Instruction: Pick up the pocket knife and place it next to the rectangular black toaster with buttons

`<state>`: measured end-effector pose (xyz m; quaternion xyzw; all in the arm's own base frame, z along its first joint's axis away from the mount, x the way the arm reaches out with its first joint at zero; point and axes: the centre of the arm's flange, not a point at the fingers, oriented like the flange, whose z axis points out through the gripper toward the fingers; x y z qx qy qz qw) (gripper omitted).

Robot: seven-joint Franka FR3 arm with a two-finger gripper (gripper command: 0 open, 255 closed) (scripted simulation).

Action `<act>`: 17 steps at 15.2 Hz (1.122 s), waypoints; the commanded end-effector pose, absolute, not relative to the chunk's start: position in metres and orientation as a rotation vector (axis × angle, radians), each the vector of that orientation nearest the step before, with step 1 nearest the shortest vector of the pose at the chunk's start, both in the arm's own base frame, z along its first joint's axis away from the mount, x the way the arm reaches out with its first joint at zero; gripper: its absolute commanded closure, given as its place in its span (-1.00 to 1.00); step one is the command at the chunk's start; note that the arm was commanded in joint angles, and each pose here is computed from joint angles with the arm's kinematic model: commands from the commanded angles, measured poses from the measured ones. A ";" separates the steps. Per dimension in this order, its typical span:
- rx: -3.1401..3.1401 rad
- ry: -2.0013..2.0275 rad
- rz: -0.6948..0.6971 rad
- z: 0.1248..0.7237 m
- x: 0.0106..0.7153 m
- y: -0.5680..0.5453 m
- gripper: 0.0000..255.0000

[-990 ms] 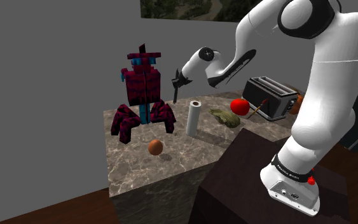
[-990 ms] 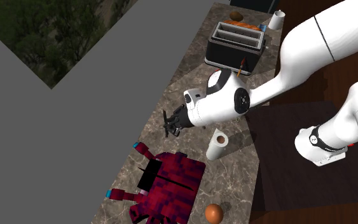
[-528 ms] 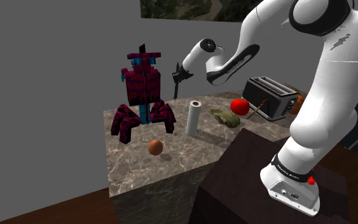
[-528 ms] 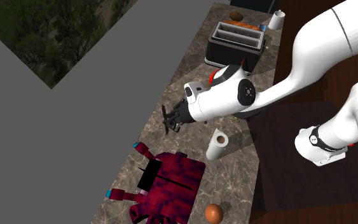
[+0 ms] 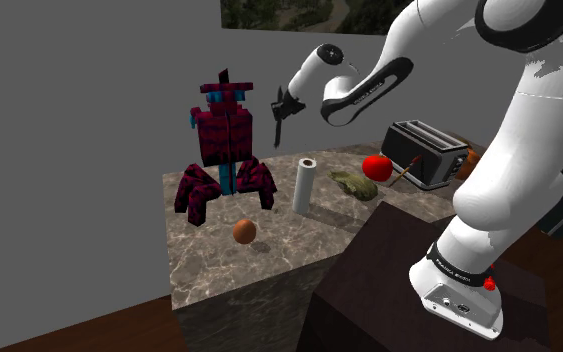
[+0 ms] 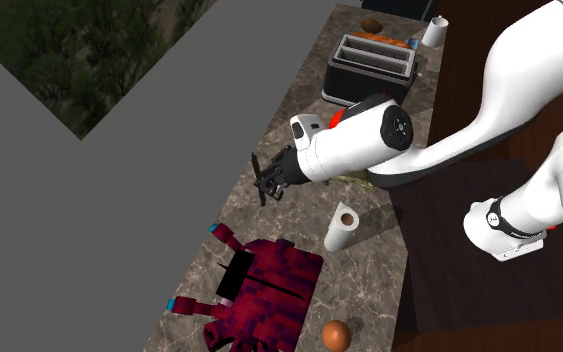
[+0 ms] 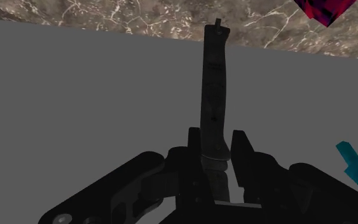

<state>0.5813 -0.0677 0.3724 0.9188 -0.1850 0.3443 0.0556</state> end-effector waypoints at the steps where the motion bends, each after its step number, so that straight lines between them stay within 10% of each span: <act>1: 2.789 -0.562 1.044 0.384 0.581 -0.068 1.00; 17: 2.789 -0.562 1.044 0.468 0.581 -0.068 1.00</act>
